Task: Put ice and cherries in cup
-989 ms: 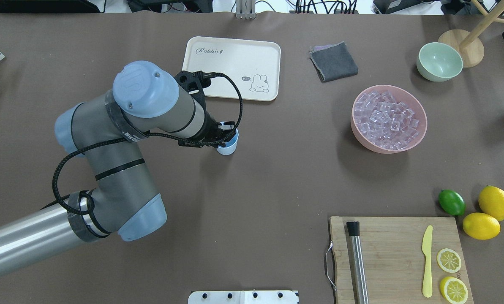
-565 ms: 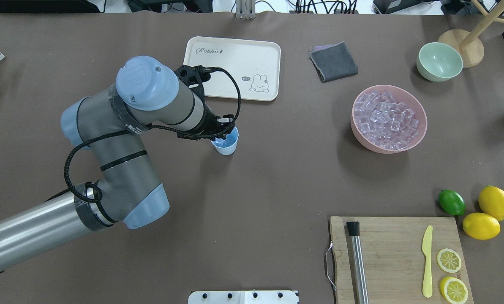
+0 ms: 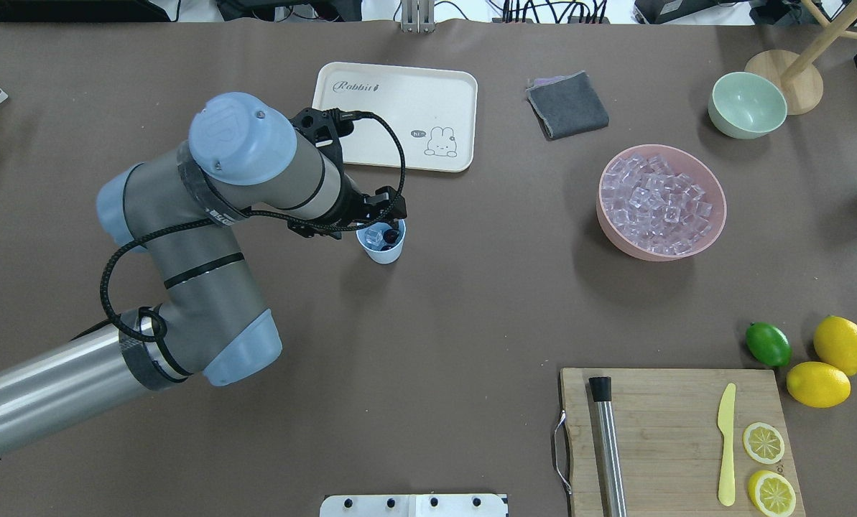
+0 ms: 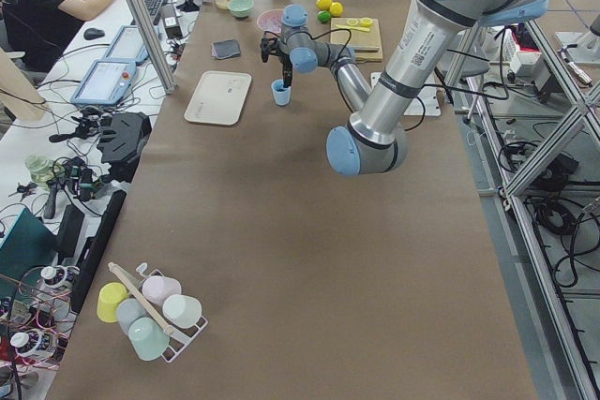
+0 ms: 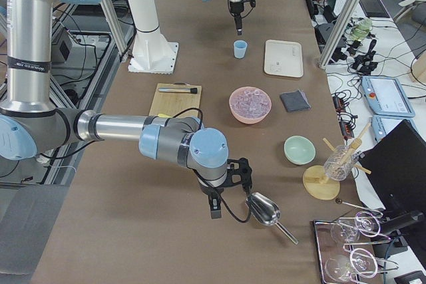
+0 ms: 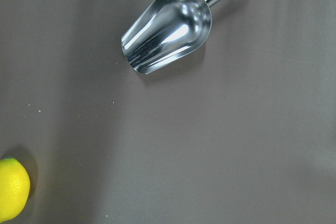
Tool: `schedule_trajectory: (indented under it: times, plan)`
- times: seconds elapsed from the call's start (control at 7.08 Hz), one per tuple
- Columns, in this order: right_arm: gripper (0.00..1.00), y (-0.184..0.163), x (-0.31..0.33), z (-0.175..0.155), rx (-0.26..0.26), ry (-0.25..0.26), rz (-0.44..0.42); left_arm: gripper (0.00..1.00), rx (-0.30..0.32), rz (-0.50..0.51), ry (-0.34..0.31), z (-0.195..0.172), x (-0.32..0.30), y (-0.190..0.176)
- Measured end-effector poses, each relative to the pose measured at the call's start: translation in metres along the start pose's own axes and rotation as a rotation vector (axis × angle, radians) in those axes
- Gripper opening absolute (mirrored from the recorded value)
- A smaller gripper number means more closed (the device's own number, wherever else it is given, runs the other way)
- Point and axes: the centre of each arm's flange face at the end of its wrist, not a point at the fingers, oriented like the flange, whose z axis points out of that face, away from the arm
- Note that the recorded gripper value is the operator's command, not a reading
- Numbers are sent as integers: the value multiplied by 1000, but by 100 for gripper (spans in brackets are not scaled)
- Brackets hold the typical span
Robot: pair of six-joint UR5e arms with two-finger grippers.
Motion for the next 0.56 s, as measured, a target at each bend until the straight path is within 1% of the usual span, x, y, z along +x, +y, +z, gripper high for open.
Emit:
schedule_trajectory:
  times: [0.14,0.28,0.42,0.56]
  plan:
    - [100,0,0,0,1,0,-1,98,-13,6,-24,-16,-47,-34]
    - [100,-1,-1,-1,2,1,-2,98,-23,39,-51,-38,-109,-76]
    - [100,-1,-1,-1,2,1,-2,98,-36,84,-77,-64,-183,-113]
    - [100,-1,-1,-1,3,0,-2,98,-54,124,-95,-90,-259,-137]
